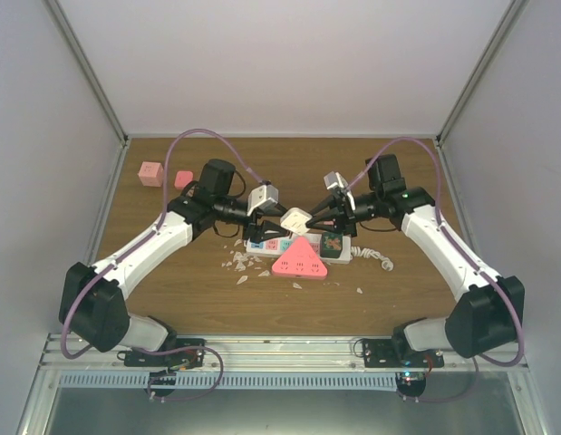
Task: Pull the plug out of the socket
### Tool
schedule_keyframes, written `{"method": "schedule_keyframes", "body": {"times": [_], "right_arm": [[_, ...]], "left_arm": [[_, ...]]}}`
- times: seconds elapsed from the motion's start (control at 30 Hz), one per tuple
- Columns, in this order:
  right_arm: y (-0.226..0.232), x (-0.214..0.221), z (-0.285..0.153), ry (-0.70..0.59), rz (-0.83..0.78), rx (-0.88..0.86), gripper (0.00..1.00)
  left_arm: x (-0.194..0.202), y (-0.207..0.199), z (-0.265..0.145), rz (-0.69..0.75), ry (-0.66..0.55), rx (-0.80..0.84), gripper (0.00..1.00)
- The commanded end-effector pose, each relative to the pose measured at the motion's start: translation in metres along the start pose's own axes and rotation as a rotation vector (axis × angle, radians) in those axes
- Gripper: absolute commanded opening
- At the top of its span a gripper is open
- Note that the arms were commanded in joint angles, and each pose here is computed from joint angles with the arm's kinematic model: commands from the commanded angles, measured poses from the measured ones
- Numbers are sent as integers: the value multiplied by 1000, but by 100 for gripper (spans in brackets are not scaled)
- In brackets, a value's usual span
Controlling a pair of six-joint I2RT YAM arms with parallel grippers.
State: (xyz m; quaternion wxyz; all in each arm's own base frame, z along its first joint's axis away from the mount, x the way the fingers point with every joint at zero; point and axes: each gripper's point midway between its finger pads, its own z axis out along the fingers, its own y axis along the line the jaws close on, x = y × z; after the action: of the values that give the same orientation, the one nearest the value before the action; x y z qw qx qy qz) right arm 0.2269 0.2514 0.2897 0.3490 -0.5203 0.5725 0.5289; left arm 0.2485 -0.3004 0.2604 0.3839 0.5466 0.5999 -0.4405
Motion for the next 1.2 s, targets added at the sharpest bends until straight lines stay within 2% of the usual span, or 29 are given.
{"method": "schedule_keyframes", "body": {"times": [0.0,0.23,0.5,0.87,1.17], "right_arm": [[-1,2,-3,-2,-11,32,1],[-7,6,-2,6,5,59,1],[-18,10,-1,18,29,96,1],[-25,12,-1,22,56,104,0],[-24,11,0,22,51,89,1]], "left_arm": [[-35,0,-3,41,-69,1,58],[-44,6,1,29,-68,-31,56],[-51,15,3,6,-70,-80,62],[-50,1,10,40,-55,-8,74],[-52,8,9,50,-46,-62,72]]}}
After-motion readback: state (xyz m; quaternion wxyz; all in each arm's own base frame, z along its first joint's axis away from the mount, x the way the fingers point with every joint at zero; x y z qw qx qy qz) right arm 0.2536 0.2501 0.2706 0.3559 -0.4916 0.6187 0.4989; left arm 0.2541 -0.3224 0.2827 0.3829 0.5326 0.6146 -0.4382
